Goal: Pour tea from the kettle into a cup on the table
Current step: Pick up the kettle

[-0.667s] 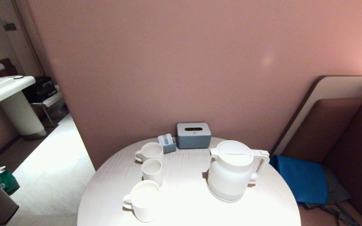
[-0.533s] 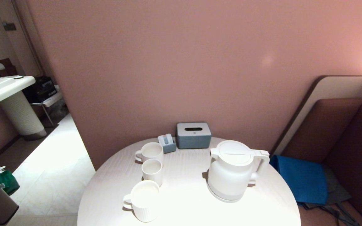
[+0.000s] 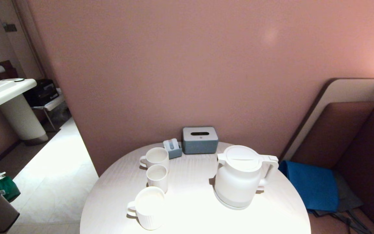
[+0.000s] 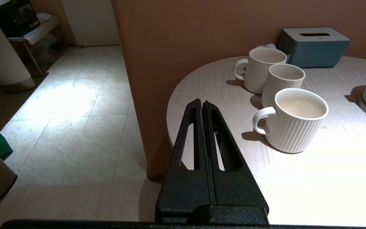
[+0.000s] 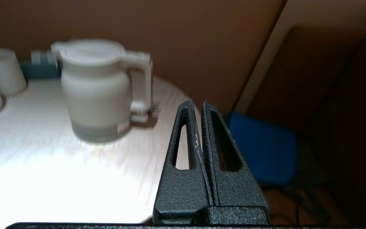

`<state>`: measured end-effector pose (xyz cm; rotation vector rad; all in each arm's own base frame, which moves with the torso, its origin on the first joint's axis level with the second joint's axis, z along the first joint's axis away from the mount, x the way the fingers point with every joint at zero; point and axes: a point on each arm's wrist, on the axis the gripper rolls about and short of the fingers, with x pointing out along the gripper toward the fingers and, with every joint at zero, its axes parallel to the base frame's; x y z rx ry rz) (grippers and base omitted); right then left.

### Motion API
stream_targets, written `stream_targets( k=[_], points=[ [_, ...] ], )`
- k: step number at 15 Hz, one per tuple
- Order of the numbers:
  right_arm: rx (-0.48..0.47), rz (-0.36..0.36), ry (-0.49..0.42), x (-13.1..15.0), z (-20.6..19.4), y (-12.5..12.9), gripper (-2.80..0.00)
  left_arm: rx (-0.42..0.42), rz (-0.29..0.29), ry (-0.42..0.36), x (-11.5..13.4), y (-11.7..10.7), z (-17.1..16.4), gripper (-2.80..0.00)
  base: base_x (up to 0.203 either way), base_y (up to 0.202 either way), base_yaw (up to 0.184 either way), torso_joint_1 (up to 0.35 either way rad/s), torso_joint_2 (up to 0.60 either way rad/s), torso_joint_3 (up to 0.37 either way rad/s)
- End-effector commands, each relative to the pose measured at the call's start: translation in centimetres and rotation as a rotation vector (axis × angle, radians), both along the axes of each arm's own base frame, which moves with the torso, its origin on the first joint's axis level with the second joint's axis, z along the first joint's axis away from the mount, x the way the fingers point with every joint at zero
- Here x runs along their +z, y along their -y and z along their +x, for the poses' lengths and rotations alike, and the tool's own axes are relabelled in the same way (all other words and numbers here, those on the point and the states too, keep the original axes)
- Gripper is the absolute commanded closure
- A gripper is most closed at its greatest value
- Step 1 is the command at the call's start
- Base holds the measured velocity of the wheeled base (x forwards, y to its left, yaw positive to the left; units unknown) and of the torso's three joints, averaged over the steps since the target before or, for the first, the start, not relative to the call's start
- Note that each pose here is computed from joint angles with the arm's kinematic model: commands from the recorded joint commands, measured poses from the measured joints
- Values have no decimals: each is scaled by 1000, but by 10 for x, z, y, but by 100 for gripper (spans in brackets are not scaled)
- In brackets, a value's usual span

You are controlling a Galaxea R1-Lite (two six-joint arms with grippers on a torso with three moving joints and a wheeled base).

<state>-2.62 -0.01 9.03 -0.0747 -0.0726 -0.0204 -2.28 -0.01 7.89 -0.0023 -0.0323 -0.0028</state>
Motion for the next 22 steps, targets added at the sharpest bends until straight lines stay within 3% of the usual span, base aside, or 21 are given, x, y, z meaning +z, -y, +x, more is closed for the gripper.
stream_targets(
  k=[1, 4, 6, 8, 11, 13, 15, 16, 17, 22],
  points=[
    [-5, -6, 79, 39, -9, 0, 0, 0, -1, 0, 0, 0, 0, 0, 0, 0, 0, 0, 0, 0],
    [-4, 6, -57, 87, 19, 0, 0, 0, -1, 0, 0, 0, 0, 0, 0, 0, 0, 0, 0, 0],
    [-3, 32, -218, 107, 60, 0, 0, 0, -1, 0, 0, 0, 0, 0, 0, 0, 0, 0, 0, 0],
    [-9, 67, -426, 111, 113, 1, 0, 0, -1, 0, 0, 0, 0, 0, 0, 0, 0, 0, 0, 0],
    [-6, 81, -840, 77, 179, -3, 0, 0, -1, 0, 0, 0, 0, 0, 0, 0, 0, 0, 0, 0],
    [36, 43, -1132, 46, 195, -15, 0, 0, -1, 0, 0, 0, 0, 0, 0, 0, 0, 0, 0, 0],
    [79, -6, -1316, 21, 198, -28, 0, 0, -1, 0, 0, 0, 0, 0, 0, 0, 0, 0, 0, 0],
    [83, -6, -1346, 11, 200, -31, 0, 0, -1, 0, 0, 0, 0, 0, 0, 0, 0, 0, 0, 0],
    [82, 11, -1313, 4, 202, -32, 0, 0, -1, 0, 0, 0, 0, 0, 0, 0, 0, 0, 0, 0],
    [128, 66, -1060, -21, 205, -41, 0, 0, -1, 0, 0, 0, 0, 0, 0, 0, 0, 0, 0, 0]
  ],
)
